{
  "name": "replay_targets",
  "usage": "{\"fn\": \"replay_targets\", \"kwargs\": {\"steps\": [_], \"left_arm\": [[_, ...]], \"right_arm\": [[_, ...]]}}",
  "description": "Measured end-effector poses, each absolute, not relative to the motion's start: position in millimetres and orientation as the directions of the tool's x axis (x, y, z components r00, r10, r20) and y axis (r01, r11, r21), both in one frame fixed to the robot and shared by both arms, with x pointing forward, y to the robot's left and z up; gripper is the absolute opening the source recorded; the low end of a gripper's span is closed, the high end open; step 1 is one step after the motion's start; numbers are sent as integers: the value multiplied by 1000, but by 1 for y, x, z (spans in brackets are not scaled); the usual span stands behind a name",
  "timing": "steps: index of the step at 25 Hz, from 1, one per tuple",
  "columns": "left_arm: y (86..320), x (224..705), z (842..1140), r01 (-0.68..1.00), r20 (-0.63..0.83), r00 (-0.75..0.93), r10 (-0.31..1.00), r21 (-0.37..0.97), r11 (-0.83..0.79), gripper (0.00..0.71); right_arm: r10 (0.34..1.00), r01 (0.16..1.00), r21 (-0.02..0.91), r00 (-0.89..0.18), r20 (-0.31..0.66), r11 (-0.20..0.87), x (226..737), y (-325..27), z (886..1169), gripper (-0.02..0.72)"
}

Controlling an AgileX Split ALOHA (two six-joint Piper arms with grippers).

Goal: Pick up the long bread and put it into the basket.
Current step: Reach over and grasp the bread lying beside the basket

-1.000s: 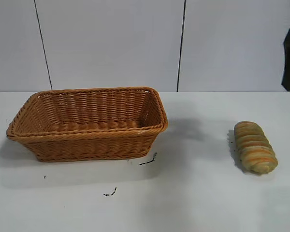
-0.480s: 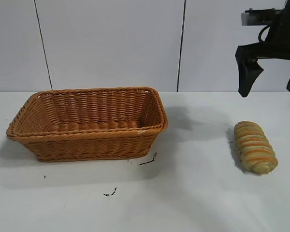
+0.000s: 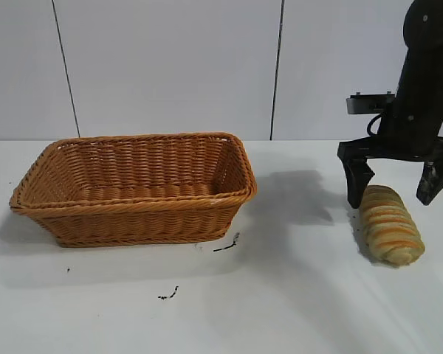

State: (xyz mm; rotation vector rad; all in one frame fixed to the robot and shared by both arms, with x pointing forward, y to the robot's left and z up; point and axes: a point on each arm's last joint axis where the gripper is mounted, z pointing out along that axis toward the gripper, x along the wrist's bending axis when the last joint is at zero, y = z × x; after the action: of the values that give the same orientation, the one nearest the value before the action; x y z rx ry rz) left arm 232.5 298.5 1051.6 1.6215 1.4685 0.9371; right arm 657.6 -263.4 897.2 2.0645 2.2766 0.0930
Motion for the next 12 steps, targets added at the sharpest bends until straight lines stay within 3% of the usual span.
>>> {"fn": "replay_targets", "kwargs": {"steps": [9, 11, 12], "left_arm": [[298, 232, 1052, 453, 37, 76, 996, 889, -67, 692], [298, 232, 1052, 453, 37, 76, 996, 889, -67, 692], [298, 232, 1052, 453, 37, 76, 996, 889, -67, 692]], "right_arm": [[996, 994, 61, -92, 0, 92, 657, -263, 885, 677], [996, 994, 60, -92, 0, 92, 657, -263, 885, 560], [996, 994, 57, -92, 0, 92, 657, -263, 885, 451]]}}
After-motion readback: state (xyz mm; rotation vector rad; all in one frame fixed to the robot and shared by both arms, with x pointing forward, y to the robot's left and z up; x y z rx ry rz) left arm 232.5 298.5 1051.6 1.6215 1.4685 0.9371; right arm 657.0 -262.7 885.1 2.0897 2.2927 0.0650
